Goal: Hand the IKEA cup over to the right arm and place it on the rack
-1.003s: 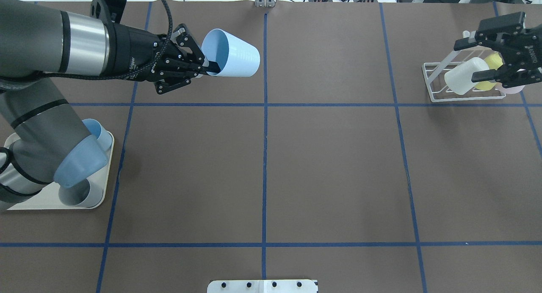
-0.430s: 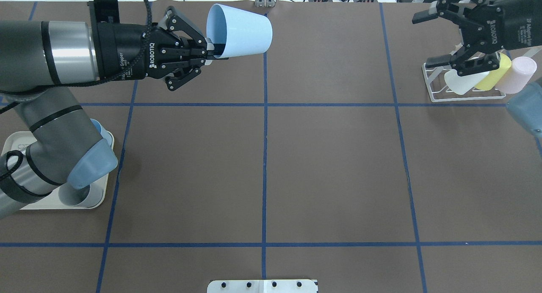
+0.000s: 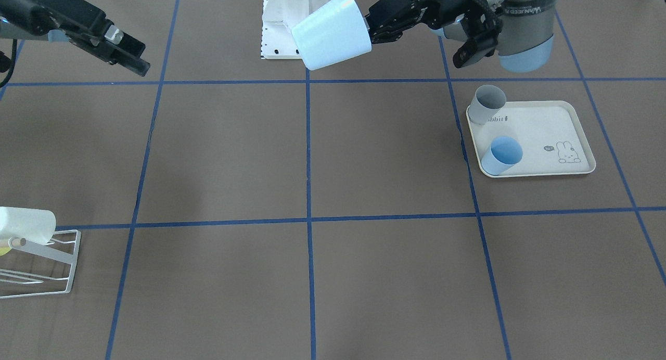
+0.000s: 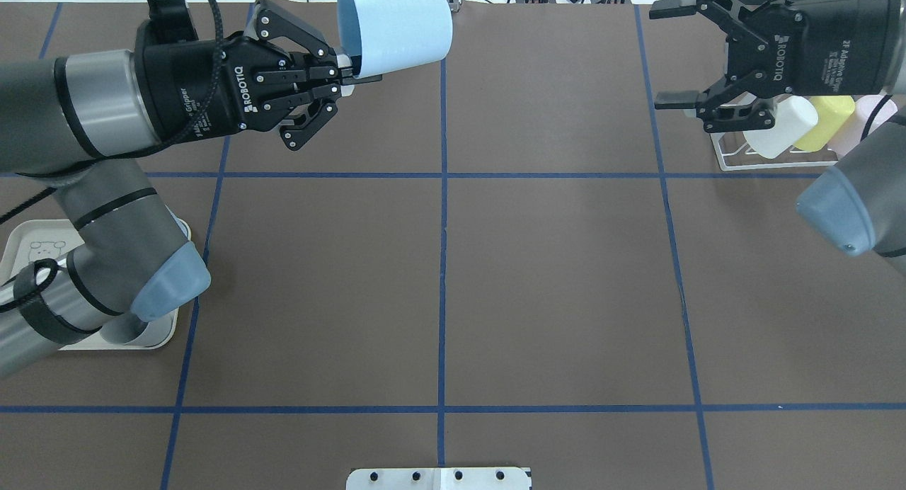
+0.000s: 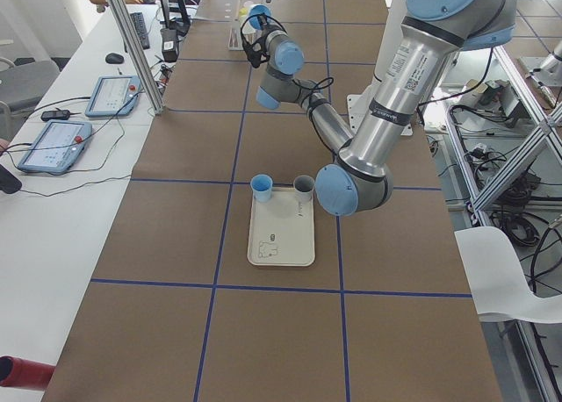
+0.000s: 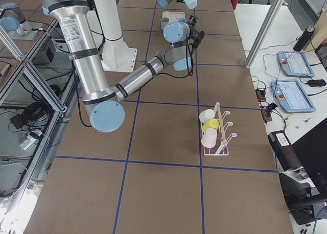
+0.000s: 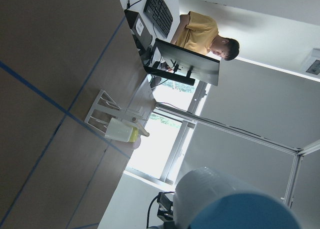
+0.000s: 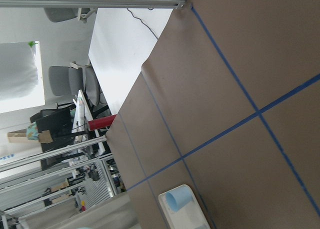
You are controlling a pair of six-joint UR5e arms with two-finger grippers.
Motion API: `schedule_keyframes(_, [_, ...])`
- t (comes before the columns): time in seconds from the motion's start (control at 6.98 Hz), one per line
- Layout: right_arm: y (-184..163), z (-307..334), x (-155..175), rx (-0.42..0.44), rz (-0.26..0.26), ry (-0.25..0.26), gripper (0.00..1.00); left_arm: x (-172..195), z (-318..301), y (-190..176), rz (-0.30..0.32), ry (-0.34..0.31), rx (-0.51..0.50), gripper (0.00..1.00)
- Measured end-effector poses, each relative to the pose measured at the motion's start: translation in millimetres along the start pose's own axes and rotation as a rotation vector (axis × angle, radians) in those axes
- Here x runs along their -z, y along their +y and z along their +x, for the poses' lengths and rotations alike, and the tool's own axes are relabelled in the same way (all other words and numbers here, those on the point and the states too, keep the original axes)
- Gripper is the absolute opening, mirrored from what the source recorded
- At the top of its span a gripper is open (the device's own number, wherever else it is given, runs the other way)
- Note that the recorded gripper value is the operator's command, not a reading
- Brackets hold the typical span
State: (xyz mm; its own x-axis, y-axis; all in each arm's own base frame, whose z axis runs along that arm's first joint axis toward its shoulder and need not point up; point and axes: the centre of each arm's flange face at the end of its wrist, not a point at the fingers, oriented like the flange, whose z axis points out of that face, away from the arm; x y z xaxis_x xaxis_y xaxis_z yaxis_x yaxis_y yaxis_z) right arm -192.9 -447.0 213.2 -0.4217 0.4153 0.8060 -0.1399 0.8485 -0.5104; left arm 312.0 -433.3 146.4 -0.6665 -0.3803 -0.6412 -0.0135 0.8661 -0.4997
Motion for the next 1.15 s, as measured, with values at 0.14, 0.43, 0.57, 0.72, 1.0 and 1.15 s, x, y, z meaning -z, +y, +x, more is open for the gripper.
schedule_keyframes(0.14, [17.1, 5.6, -12.5, -0.048, -0.044, -0.08, 1.0, -2.1, -18.8, -2.3, -0.039, 0.057, 0.02, 0.0])
schedule_keyframes(0.43, [40.6, 9.0, -31.5, -0.082, -0.106, -0.149, 1.0, -12.2, -44.6, 8.1, -0.095, 0.126, 0.057, 0.0])
schedule_keyframes(0.57, [48.8, 7.3, -37.2, -0.083, -0.127, -0.16, 1.0, -20.9, -51.0, 18.2, -0.111, 0.147, 0.075, 0.0])
schedule_keyframes(0.72, [55.9, 6.3, -42.6, -0.083, -0.145, -0.164, 1.0, -27.8, -57.0, 26.7, -0.125, 0.153, 0.092, 0.0])
schedule_keyframes(1.0, [68.3, 2.8, -55.9, -0.08, -0.18, -0.169, 1.0, -38.6, -68.0, 42.6, -0.154, 0.148, 0.127, 0.0])
schedule_keyframes(1.15, [71.1, 2.2, -59.1, -0.079, -0.187, -0.171, 1.0, -42.8, -68.6, 48.1, -0.165, 0.148, 0.135, 0.0])
